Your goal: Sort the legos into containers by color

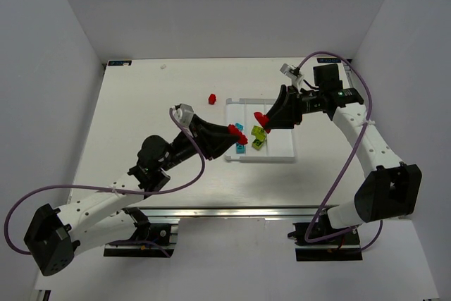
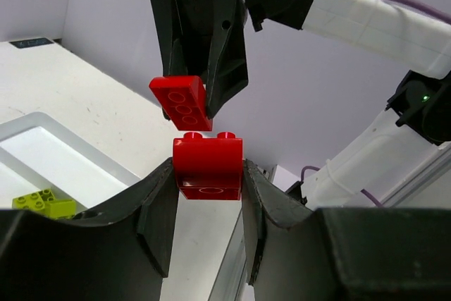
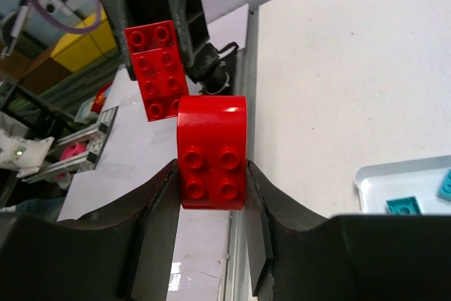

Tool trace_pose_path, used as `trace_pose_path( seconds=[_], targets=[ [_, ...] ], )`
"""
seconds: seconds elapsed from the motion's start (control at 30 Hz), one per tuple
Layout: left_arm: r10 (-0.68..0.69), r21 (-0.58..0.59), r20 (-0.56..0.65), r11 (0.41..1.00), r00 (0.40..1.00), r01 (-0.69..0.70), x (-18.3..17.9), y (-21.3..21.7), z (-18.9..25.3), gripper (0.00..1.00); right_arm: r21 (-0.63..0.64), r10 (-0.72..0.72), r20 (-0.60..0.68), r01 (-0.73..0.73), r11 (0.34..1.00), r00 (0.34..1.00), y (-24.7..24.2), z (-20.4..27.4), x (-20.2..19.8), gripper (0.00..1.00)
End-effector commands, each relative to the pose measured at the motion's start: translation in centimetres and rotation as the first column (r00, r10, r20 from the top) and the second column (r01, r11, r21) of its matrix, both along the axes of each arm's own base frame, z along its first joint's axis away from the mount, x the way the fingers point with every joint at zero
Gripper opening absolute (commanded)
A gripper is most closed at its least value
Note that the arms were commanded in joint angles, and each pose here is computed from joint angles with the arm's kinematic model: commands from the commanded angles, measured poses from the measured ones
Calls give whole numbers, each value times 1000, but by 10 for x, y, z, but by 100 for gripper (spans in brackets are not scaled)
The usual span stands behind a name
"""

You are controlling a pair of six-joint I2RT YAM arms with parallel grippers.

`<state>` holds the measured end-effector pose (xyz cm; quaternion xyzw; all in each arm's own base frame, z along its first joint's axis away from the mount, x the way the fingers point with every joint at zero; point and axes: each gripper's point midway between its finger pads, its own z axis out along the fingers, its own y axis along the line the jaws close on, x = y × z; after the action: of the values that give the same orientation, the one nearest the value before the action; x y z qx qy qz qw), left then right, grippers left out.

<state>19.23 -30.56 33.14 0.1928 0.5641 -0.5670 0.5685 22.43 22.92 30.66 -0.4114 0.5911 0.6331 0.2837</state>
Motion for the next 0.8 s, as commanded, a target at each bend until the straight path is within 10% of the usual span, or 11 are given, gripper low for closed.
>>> trace_pose_path(
  seconds=[0.0,0.13,0.37,0.57,0.77],
  targets=[
    [29,33,0,999,1000,-29,4,3,-6,0,-25,-43,50,45,999,998,-5,1,2,0],
    [89,81,-10,993,996,-88,14,7,-14,0,-294,-344,168,380,877,924,-27,-55,57,0],
    [191,172,-66,969,979,-177,33,13,-30,0,-451,-661,426,778,437,618,-94,-124,135,0],
    [169,191,-99,970,981,-148,42,-7,-33,0,-559,-661,381,730,392,646,-96,-168,150,0],
    [150,253,-180,962,972,-102,69,-43,-60,0,-620,-655,310,669,411,689,-91,-200,154,39]
  ],
)
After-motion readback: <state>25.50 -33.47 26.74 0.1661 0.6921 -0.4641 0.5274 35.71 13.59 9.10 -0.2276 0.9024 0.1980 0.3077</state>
